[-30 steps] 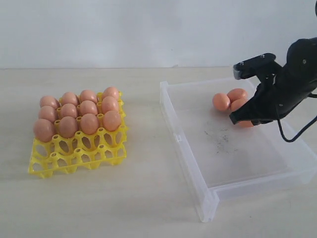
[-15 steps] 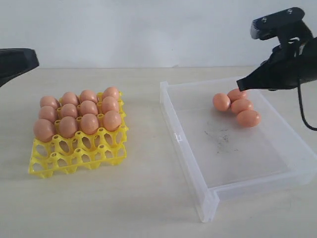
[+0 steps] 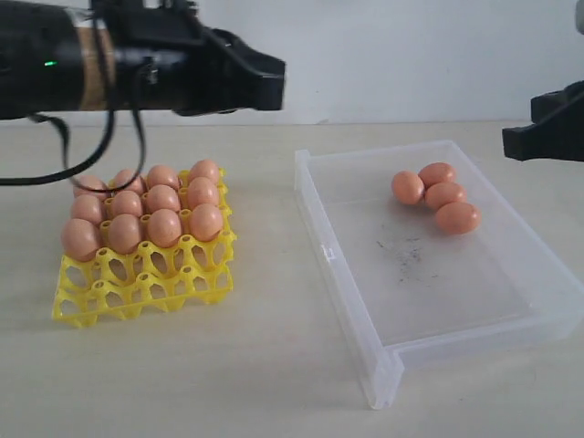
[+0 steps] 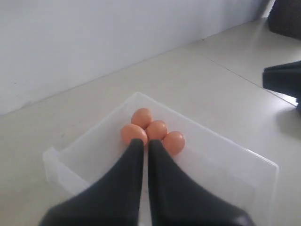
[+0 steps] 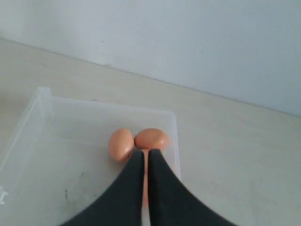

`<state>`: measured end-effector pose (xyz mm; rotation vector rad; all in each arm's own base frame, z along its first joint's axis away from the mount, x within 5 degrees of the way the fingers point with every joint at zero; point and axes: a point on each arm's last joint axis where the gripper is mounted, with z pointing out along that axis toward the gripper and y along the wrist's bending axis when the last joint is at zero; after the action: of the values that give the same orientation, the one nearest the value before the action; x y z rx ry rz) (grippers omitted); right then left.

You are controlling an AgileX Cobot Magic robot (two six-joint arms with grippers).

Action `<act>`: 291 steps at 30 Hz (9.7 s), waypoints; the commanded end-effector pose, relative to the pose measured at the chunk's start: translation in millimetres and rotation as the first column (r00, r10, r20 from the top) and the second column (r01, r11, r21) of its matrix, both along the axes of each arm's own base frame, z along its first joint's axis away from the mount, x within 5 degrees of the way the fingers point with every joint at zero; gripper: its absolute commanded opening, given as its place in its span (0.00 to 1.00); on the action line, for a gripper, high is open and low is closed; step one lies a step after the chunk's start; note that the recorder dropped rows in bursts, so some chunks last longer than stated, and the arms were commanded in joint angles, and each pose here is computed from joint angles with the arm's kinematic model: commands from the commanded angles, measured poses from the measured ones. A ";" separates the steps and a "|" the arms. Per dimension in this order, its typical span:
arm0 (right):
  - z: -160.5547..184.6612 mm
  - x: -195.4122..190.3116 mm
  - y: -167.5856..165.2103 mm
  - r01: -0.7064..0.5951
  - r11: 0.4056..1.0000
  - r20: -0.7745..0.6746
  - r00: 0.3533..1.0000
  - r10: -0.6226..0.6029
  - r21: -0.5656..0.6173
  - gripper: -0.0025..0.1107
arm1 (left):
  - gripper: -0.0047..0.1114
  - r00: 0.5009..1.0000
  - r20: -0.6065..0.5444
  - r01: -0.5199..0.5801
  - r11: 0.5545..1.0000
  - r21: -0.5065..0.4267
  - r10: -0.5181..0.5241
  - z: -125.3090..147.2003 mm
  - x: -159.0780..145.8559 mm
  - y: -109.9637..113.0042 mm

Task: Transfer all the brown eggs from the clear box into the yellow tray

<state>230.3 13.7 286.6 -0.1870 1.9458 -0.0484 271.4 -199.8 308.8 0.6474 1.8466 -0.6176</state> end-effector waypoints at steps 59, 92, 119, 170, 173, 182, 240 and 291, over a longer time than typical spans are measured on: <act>-26.5 -90.2 -6.6 0.045 0.984 0.151 0.986 -0.071 0.173 0.02 | 0.13 0.977 -0.185 0.176 0.885 0.430 -0.105 -59.6 112.0 -196.4; -30.6 -91.2 -6.7 0.050 0.986 0.106 0.992 -0.067 0.158 0.02 | 0.51 0.841 -0.462 -0.277 0.957 0.081 0.282 -165.3 152.8 -210.3; -30.8 -91.7 -0.6 0.002 0.990 0.107 0.994 -0.017 0.140 0.02 | 0.61 0.713 -0.584 -0.447 0.893 0.048 0.388 -206.7 157.2 -207.3; -30.4 -91.6 -0.6 -0.005 0.993 0.113 0.994 -0.009 0.119 0.02 | 0.07 0.979 -0.081 -0.151 0.932 0.328 0.188 -89.7 73.1 -257.7; -30.4 -91.6 -0.9 -0.003 0.993 0.113 0.994 -0.011 0.119 0.02 | 0.07 0.968 -0.083 -0.185 0.897 0.401 0.237 -92.6 72.3 -251.0; -30.1 -91.5 -0.9 -0.005 0.994 0.117 0.993 -0.008 0.112 0.02 | 0.07 0.979 -0.002 -0.183 0.876 0.447 0.206 -84.9 48.9 -264.1; -30.2 -91.5 -0.9 -0.007 0.995 0.117 0.993 -0.005 0.104 0.02 | 0.07 0.994 0.017 0.048 0.562 0.826 -0.109 7.8 -63.0 -143.9; -30.2 -91.5 -0.9 -0.003 0.993 0.115 0.993 -0.011 0.118 0.02 | 0.07 0.938 0.146 -0.345 0.835 0.428 0.313 -83.2 -80.0 83.2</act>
<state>139.5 12.7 256.4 -0.0949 1.8347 0.0546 194.1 -101.8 222.6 0.2766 2.0201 0.0915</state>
